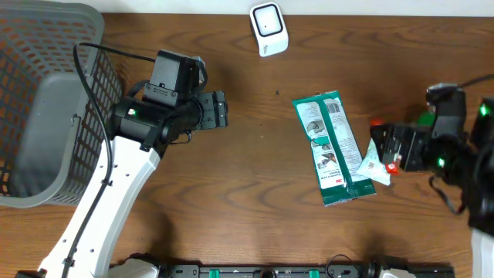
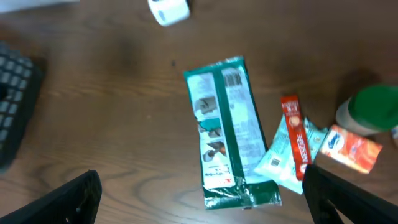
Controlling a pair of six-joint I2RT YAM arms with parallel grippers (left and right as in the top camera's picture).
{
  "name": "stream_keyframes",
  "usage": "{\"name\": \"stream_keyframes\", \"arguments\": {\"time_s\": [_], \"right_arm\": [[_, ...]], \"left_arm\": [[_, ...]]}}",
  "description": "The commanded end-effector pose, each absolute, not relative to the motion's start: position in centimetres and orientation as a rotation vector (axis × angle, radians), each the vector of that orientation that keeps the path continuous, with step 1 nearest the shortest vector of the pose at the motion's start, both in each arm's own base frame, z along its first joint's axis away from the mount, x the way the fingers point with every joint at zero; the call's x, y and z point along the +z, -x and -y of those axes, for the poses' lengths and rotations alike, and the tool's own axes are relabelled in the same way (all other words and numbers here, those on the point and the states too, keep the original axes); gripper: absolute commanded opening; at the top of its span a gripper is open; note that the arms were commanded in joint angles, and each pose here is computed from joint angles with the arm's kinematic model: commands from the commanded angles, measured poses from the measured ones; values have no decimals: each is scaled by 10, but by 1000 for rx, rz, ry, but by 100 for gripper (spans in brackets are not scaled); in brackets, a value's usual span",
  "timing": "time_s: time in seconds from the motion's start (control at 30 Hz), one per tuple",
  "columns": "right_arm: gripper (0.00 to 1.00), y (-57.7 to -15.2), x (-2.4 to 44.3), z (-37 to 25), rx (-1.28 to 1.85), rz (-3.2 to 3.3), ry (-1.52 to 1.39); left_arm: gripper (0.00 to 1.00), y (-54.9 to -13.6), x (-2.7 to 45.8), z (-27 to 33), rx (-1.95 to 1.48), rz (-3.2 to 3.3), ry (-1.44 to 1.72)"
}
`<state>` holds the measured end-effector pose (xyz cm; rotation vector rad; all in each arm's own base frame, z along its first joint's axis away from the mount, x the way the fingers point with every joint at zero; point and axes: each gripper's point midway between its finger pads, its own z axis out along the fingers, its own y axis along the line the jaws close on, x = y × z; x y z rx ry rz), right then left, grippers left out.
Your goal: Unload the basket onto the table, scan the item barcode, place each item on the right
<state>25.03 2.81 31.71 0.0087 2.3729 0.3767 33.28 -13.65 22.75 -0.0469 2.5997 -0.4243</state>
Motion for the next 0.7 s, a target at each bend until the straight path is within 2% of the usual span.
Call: {"name": "stream_keyframes", "arguments": {"time_s": [0.0, 0.33, 0.67], "right_arm": [[99, -235, 333, -38, 380, -2312, 44], [99, -187, 366, -68, 422, -2143, 231], [99, -145, 373, -56, 296, -1957, 270]], "left_arm": [[82, -334, 225, 133, -397, -2604, 37], [82, -334, 225, 133, -397, -2604, 37], [82, -334, 225, 133, -397, -2604, 37]]}}
